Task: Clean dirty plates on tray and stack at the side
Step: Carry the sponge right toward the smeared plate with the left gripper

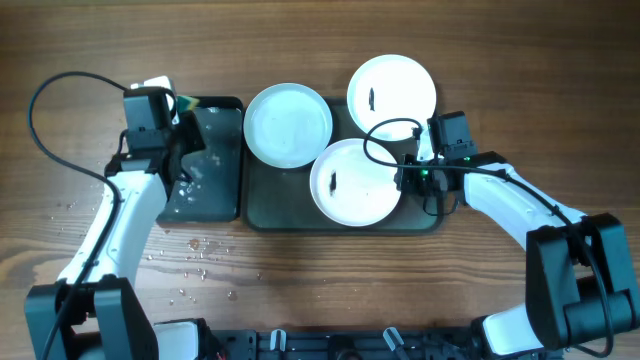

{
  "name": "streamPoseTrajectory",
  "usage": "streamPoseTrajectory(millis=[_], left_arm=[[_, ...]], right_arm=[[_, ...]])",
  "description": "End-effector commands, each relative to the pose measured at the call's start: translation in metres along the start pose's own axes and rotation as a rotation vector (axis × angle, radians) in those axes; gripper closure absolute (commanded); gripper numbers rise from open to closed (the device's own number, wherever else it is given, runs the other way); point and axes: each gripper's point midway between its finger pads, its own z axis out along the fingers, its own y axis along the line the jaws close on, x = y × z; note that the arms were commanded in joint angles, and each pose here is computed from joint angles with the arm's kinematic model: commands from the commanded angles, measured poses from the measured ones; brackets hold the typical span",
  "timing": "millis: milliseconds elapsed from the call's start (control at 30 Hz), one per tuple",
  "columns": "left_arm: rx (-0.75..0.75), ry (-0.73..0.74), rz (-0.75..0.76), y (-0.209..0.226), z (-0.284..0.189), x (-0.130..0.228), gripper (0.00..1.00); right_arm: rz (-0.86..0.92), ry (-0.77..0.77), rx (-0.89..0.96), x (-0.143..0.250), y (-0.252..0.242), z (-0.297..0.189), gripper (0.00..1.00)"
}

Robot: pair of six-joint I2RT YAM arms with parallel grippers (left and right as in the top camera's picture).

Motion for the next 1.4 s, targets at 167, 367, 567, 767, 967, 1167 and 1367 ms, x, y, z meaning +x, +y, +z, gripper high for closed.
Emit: streamPoseTrajectory(millis=[167, 367, 567, 767, 967, 1167, 1367], left_arm=[[0.017, -0.015, 0.062, -0.028, -0.020, -0.026, 0.96], [-0.073, 0.006, 0.123, -0.032, -0.023, -0.014, 0.96], [-0.106, 0.022, 0.151, -0.034, -0.025, -0.007, 0.96], [-0.096, 0.081, 0.160, -0.034, -0.023, 0.007, 0.96], [-0.162, 0.093, 0.171, -0.024, -0.013, 0.010, 0.96], [-0.106, 0.119, 0.170, -0.034, -0.007, 0.017, 0.96], [-0.097, 0.080, 0.171, -0.040, -0.011, 0.005, 0.96]], right_arm=[[-0.028, -0.039, -0.010, -0.012, 0.007, -0.007, 0.89], [-0.027, -0.038, -0.010, -0.012, 0.007, -0.007, 0.89], [-0.028, -0.038, -0.010, -0.012, 0.007, -0.007, 0.89], [-0.027, -0.037, -0.009, -0.012, 0.007, -0.007, 0.89], [-0.026, -0.036, -0.009, -0.011, 0.007, -0.007, 0.89], [-0.027, -0.036, -0.009, -0.011, 0.007, -0.007, 0.89], [-0.026, -0.035, -0.009, -0.011, 0.007, -0.007, 0.89]])
